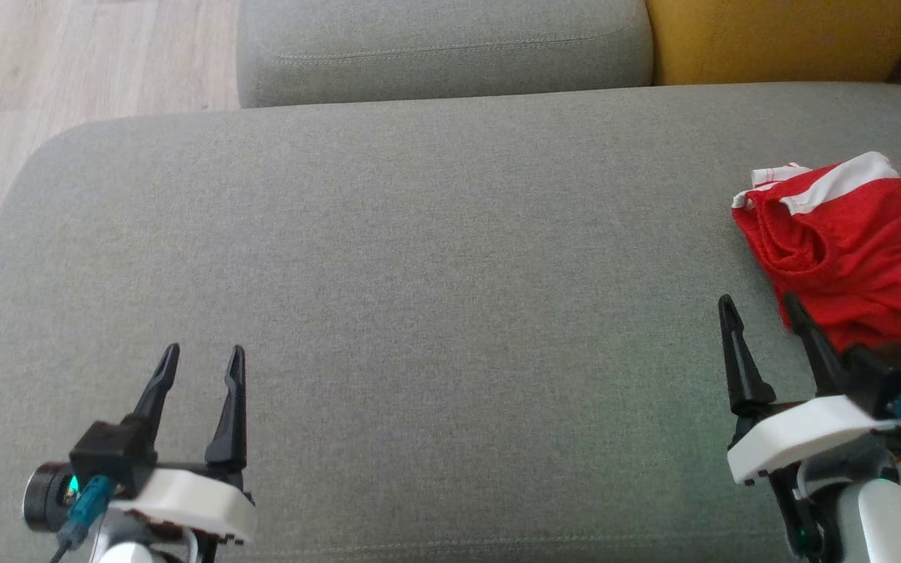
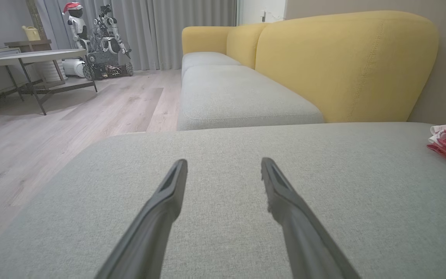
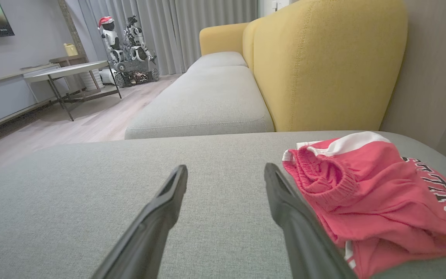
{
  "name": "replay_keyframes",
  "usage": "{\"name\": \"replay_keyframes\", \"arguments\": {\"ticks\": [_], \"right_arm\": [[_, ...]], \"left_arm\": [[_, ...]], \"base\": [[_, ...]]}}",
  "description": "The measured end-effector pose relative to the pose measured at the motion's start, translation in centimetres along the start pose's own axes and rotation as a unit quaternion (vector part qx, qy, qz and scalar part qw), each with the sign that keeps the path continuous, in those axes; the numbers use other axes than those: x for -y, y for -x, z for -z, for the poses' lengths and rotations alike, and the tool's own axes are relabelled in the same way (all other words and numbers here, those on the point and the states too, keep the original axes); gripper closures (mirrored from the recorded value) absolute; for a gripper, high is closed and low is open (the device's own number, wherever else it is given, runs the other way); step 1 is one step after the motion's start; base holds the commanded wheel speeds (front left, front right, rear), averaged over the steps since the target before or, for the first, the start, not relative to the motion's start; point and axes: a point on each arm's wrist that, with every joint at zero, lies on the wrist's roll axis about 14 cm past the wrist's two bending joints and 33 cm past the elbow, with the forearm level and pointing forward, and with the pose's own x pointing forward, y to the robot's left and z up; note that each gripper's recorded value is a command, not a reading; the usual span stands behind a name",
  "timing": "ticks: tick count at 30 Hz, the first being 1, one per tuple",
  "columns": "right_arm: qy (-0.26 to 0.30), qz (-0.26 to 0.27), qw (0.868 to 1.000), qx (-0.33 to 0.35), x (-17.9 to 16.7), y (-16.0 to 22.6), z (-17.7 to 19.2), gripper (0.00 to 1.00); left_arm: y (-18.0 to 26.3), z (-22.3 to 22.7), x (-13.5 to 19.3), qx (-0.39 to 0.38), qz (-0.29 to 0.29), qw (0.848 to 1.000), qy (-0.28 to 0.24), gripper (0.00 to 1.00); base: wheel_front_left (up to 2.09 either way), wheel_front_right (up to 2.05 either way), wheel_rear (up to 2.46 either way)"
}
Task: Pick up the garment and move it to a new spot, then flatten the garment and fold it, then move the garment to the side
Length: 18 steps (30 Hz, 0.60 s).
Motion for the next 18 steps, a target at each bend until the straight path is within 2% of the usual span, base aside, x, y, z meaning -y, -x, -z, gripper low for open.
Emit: {"name": "replay_keyframes", "arguments": {"ticks": [18], "right_arm": [[-0.001, 0.002, 1.000, -0.007, 0.11, 0.25, 0.45, 0.00]], "left_arm": [[0.28, 0.68, -0.06, -0.012, -0.003, 1.000, 0.004, 0.00]], "base": [[0.00, 0.00, 0.00]]}}
